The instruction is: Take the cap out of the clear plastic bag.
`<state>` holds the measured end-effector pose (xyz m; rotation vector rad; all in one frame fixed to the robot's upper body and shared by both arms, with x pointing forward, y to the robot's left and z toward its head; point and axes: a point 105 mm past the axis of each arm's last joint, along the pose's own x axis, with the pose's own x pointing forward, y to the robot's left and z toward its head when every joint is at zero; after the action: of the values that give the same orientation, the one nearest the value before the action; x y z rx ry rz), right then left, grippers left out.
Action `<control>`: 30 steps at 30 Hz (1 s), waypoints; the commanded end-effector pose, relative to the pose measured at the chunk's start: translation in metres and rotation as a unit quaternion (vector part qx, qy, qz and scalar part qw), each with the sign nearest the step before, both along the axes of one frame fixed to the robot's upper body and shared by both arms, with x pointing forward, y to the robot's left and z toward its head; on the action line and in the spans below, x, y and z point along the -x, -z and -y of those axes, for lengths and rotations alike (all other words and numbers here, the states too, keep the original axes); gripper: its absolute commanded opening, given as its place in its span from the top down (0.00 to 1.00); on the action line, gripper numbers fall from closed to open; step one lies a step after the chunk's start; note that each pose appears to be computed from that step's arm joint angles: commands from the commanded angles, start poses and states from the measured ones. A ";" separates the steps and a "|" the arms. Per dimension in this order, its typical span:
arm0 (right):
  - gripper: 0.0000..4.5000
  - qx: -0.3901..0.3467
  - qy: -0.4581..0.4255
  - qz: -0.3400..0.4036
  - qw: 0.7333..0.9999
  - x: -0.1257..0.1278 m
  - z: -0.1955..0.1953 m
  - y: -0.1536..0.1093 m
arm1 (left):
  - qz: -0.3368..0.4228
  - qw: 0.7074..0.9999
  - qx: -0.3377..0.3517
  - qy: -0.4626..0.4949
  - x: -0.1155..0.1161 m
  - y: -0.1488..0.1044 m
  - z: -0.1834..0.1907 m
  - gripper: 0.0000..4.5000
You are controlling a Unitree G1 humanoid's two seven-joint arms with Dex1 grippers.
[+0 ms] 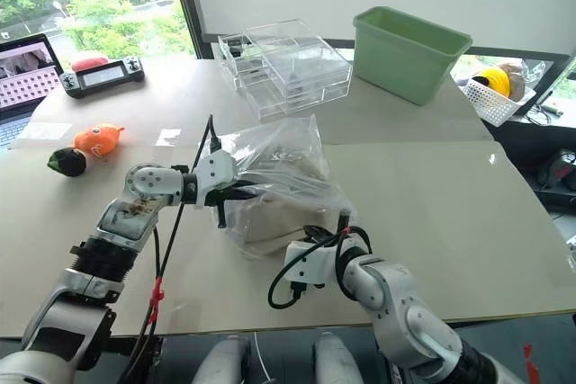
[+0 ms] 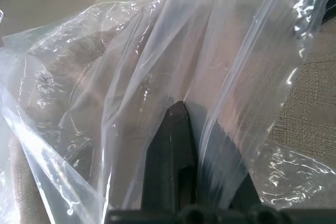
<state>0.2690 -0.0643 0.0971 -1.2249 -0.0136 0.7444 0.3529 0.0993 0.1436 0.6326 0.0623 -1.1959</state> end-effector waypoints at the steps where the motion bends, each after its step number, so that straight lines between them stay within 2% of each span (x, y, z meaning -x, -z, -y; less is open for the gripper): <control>1: 0.98 0.053 -0.011 -0.056 0.997 0.002 -0.003 0.046 | 0.013 1.000 0.002 0.001 0.002 -0.007 -0.002 1.00; 5: 0.98 0.089 -0.038 -0.060 0.993 0.006 -0.017 0.068 | 0.005 1.000 -0.001 -0.001 0.006 -0.005 -0.005 1.00; 14: 0.98 0.142 -0.033 0.001 0.989 0.018 -0.009 0.081 | -0.008 1.000 -0.005 -0.006 0.010 -0.004 -0.009 1.00; 20: 0.98 0.107 0.001 0.056 0.993 0.040 -0.005 0.062 | -0.017 1.000 -0.010 -0.005 0.012 -0.001 -0.010 1.00; 25: 0.98 0.088 0.039 0.070 0.993 0.057 0.006 0.052 | -0.022 1.000 -0.013 -0.005 0.012 0.000 -0.011 1.00; 28: 0.98 0.054 0.077 0.064 0.993 0.063 0.014 0.042 | -0.025 1.000 -0.016 -0.004 0.010 0.002 -0.012 1.00; 30: 0.98 0.010 0.097 0.058 0.994 0.060 0.016 0.026 | -0.024 1.000 -0.016 -0.006 0.008 0.002 -0.012 1.00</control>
<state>0.2116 -0.0748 0.0734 -1.3286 -0.0497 0.4788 0.3408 0.1126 0.1288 0.6132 0.1705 -1.2118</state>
